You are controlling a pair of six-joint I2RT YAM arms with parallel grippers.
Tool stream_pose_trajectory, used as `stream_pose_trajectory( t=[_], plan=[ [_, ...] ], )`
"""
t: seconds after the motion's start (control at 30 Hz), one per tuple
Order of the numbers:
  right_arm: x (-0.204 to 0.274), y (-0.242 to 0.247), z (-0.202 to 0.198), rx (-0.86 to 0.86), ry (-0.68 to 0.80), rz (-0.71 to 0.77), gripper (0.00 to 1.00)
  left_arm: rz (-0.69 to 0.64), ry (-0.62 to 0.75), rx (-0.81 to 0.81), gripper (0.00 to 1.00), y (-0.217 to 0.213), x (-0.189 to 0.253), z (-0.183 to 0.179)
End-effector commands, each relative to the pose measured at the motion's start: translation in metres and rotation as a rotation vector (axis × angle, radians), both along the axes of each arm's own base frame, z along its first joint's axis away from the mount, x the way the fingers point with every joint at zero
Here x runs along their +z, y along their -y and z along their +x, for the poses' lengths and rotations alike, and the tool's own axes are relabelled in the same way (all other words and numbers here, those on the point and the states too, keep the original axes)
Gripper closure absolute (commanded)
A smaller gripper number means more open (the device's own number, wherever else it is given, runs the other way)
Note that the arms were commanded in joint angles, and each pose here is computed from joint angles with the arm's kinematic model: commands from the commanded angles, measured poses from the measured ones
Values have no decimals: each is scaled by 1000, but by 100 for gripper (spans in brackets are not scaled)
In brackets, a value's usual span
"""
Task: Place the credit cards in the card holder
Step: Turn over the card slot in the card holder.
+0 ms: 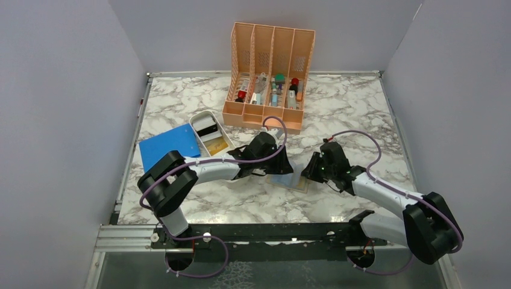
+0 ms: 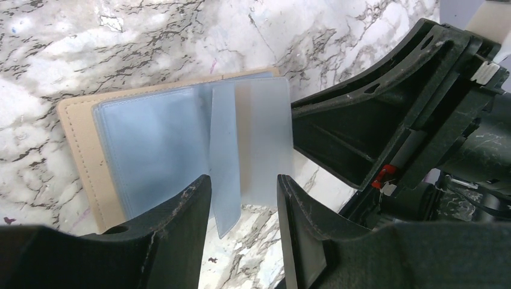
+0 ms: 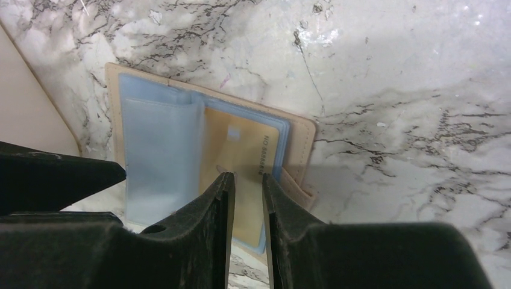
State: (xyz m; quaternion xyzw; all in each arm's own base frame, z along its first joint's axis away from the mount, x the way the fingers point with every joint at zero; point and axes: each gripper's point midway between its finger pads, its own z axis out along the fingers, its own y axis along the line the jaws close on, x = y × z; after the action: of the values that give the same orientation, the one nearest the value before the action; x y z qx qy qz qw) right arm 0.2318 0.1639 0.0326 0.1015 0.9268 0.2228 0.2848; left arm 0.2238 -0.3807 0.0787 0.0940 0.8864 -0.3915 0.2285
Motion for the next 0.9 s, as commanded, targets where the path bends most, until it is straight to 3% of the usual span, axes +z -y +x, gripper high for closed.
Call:
stream_pose_trajectory(
  t=[0.0,0.37,0.6,0.87],
  plan=[
    [-8,15,-11,-44,-41,-54,71,-63,24,-22,53,7,16,-3],
    [20,27,-5,-119,19,-65,68,17,38,9,53,-5,6,1],
    [34,-6,-10,43,50,75,68,102,87,91,53,-23,16,15],
    [35,-21,-16,126,31,131,68,214,158,167,53,-53,37,35]
  ],
)
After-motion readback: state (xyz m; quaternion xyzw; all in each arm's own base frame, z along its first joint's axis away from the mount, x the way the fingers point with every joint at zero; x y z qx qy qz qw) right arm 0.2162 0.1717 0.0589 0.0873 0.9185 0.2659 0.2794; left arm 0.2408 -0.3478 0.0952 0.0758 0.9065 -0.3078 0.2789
